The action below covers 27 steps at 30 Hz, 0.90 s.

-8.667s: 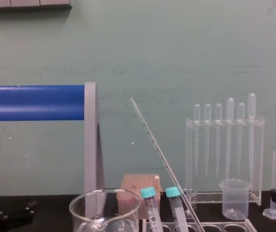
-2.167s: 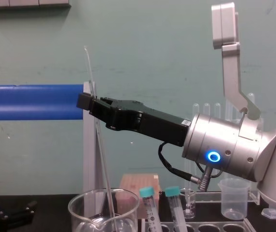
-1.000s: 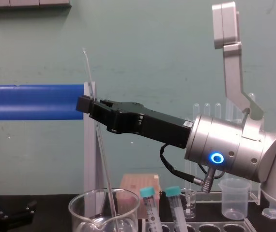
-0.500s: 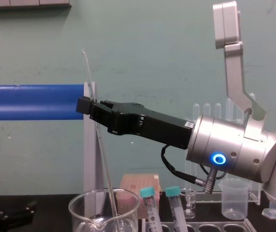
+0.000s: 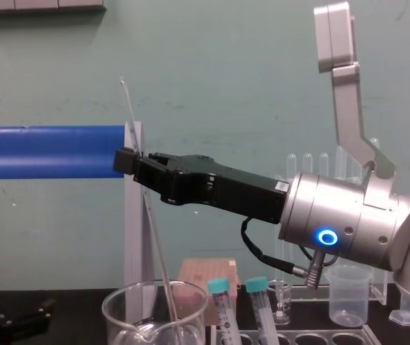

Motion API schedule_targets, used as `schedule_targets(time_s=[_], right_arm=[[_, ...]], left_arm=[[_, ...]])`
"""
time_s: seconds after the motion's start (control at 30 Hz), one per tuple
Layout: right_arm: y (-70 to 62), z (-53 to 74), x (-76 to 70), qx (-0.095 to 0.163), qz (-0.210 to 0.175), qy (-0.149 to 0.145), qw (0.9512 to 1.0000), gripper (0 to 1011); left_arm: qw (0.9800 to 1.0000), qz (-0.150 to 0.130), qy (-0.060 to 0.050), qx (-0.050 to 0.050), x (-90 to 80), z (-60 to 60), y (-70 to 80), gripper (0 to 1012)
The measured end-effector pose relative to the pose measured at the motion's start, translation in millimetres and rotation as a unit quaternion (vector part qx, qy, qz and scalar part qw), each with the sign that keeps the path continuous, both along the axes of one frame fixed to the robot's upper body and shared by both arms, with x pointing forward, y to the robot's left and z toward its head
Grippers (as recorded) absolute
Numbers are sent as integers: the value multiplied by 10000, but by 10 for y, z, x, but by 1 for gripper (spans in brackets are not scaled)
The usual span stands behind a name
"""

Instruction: Hold the thermometer with one hand and immerse one end into the beaker, then reinsert it into the test tube rack.

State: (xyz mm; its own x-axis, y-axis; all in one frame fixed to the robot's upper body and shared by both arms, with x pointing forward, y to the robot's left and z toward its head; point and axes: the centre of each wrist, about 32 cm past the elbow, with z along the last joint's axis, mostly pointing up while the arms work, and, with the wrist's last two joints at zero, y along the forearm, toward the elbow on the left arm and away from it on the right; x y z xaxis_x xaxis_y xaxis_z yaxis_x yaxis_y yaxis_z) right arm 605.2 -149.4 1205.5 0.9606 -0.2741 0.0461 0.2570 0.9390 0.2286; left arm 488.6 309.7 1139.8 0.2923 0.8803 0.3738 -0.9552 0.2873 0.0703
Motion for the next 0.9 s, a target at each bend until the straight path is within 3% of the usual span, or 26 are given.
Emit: schedule_targets(time_s=[0.9], right_arm=[[6,19,-9,-34,36,-45,10000,56]], left_arm=[[10000,0,0,0,0,0,0,1008]])
